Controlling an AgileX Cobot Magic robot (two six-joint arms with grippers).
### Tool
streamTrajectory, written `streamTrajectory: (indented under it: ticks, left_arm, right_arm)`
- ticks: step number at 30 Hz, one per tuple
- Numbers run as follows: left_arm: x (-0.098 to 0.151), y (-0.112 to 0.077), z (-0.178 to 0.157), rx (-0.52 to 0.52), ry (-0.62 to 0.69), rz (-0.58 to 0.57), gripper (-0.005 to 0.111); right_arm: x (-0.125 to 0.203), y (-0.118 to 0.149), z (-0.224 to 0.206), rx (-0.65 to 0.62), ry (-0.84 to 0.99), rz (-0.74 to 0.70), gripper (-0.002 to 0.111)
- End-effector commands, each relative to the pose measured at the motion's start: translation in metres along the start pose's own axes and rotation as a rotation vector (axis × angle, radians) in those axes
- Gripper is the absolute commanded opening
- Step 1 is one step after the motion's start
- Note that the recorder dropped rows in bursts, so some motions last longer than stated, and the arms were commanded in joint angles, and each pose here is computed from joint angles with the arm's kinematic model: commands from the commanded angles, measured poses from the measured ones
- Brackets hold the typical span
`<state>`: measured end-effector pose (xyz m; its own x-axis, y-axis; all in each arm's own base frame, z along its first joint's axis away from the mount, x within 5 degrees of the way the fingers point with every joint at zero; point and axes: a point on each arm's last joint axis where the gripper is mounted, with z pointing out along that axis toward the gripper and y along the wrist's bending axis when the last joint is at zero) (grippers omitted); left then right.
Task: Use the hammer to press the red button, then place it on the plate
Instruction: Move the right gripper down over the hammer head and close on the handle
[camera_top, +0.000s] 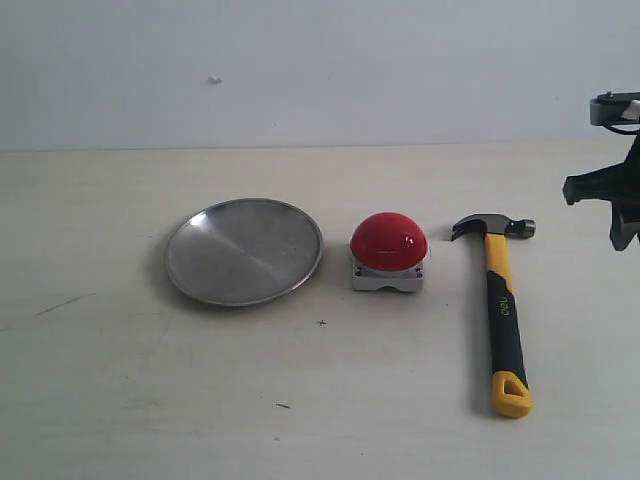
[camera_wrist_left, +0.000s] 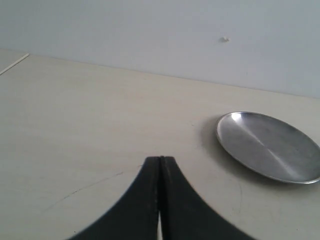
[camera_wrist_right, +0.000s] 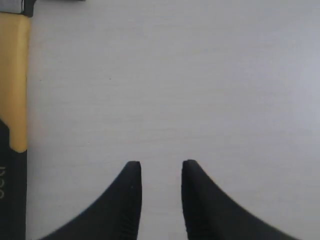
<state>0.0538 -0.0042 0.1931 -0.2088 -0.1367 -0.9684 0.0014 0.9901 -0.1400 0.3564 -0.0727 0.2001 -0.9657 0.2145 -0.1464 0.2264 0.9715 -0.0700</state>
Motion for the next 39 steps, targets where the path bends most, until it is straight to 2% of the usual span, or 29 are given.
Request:
streamTrajectory:
  ticks: [1,6,12,23,29,34,39]
  left_arm:
    - [0.000,0.000,0.000,-0.001,-0.006,-0.006,0.000]
    - [0.000,0.000,0.000,-0.001,-0.006,-0.006,0.000]
    - [0.000,0.000,0.000,-0.001,-0.006,-0.006,0.000]
    - [0.000,0.000,0.000,-0.001,-0.006,-0.006,0.000]
    - [0.000,0.000,0.000,-0.001,-0.006,-0.006,0.000]
    - [0.000,0.000,0.000,-0.001,-0.006,-0.006,0.000]
    - [0.000,0.000,0.000,-0.001,-0.006,-0.006,0.000]
  right_arm:
    - [-0.006,0.009,0.015,-0.096,0.026,0.055,0.031]
    - [-0.022,0.038,0.035,-0.215,0.062,0.088,0.046]
    - [-0.038,0.069,0.049,-0.237,0.034,0.025,0.047]
    - [-0.044,0.074,0.054,-0.261,-0.006,0.050,0.046]
    - [-0.057,0.081,0.050,-0.255,0.018,0.066,0.053]
    - [-0.068,0.092,0.056,-0.099,0.086,0.059,0.053]
    - [-0.068,0.096,0.077,-0.105,0.139,0.064,0.053]
